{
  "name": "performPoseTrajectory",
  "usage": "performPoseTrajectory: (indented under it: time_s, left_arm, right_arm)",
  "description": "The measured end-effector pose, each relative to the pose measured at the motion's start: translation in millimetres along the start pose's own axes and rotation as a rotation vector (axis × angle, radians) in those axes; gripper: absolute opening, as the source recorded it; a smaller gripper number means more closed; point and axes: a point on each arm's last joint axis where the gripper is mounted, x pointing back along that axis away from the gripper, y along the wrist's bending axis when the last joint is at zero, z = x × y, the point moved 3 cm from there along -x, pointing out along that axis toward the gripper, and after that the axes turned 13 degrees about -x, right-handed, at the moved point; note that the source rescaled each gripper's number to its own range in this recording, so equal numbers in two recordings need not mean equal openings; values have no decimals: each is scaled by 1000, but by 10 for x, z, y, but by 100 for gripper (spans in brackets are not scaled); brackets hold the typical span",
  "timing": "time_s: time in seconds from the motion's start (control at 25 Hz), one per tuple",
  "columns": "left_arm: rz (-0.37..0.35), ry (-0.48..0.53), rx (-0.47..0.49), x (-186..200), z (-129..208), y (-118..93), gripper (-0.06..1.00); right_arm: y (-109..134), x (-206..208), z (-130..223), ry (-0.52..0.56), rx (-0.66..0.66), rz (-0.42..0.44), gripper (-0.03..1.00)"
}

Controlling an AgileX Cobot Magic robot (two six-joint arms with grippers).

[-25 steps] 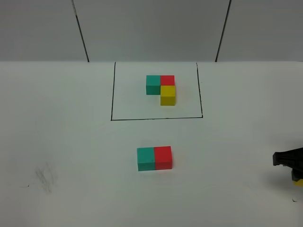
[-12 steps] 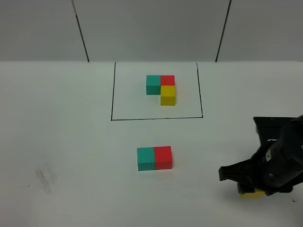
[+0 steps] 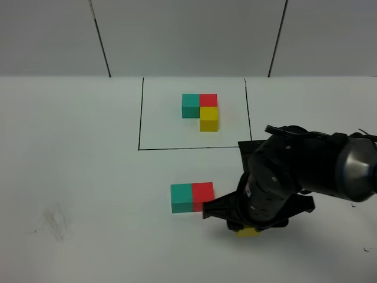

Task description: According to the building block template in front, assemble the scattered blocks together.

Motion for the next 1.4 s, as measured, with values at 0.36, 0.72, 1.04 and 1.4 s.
performPoseTrajectory:
  time_s: [0.36,0.72,1.04,1.4]
  left_arm:
    - [0,0,0,0,0,0,81]
    - [0,0,0,0,0,0,81]
    - [0,0,0,0,0,0,81]
    - [0,0,0,0,0,0,81]
  right_arm:
    - [365,-74,82,47,-86,-52,5]
    - [553,-322,106,55,-22,4,5]
    - [652,-398,24,34,30,59,5]
    - [744,-349,-41,11,41,37,5]
